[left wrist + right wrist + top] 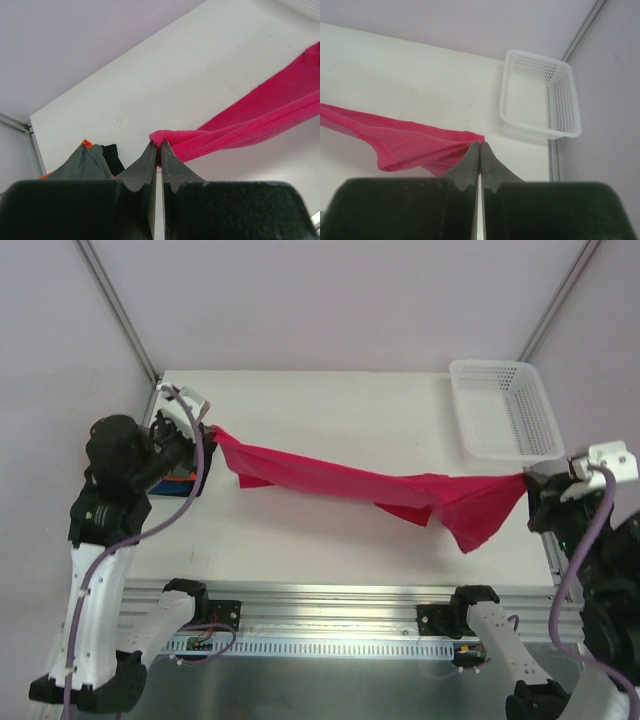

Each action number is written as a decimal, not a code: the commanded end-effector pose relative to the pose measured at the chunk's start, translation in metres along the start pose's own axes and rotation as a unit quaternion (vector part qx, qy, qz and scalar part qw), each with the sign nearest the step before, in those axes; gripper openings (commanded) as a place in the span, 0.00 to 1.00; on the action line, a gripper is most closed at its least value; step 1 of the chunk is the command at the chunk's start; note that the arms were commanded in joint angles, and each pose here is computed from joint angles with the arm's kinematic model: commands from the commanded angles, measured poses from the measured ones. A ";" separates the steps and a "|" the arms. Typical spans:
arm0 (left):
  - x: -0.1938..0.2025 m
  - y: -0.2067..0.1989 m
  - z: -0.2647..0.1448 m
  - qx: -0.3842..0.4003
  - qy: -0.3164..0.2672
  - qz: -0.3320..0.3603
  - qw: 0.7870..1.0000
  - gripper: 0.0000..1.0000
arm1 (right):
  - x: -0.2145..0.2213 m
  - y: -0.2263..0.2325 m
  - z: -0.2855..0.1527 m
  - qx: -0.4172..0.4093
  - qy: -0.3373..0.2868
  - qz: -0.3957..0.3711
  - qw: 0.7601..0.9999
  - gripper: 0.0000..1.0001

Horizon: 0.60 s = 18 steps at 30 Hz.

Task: Fold and stack the t-shirts
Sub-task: Flatten out the tshirt

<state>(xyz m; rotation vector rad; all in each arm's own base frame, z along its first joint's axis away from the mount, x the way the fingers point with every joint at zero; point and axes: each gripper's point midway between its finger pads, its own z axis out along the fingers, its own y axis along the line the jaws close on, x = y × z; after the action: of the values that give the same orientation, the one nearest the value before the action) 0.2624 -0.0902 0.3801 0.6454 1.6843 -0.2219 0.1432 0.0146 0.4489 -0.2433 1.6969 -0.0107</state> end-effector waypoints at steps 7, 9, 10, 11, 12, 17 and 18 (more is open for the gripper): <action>-0.022 -0.015 -0.077 -0.055 -0.101 0.034 0.993 0.00 | -0.016 -0.027 -0.097 0.094 -0.087 -0.049 0.991 0.01; -0.031 -0.011 -0.085 -0.071 -0.113 0.040 0.990 0.00 | -0.034 -0.035 -0.104 0.111 -0.116 -0.061 0.985 0.01; -0.040 -0.009 -0.088 -0.077 -0.123 0.043 0.988 0.00 | -0.042 -0.039 -0.094 0.113 -0.112 -0.062 0.985 0.01; -0.043 -0.005 -0.084 -0.080 -0.120 0.044 0.989 0.00 | -0.050 -0.043 -0.092 0.119 -0.118 -0.061 0.984 0.01; -0.048 -0.002 -0.083 -0.082 -0.122 0.053 0.988 0.00 | -0.066 -0.047 -0.092 0.123 -0.137 -0.060 0.981 0.01; -0.079 0.035 -0.039 -0.114 -0.137 0.069 0.981 0.00 | -0.101 -0.051 -0.026 0.112 -0.148 -0.079 0.979 0.01; -0.080 0.043 -0.028 -0.119 -0.133 0.078 0.981 0.00 | -0.113 -0.052 -0.011 0.113 -0.161 -0.081 0.977 0.01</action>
<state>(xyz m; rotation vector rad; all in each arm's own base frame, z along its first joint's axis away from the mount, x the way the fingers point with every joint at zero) 0.2214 -0.0739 0.4466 0.5780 1.4321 -0.1094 0.0843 -0.0170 0.5374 -0.2188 1.3746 -0.1945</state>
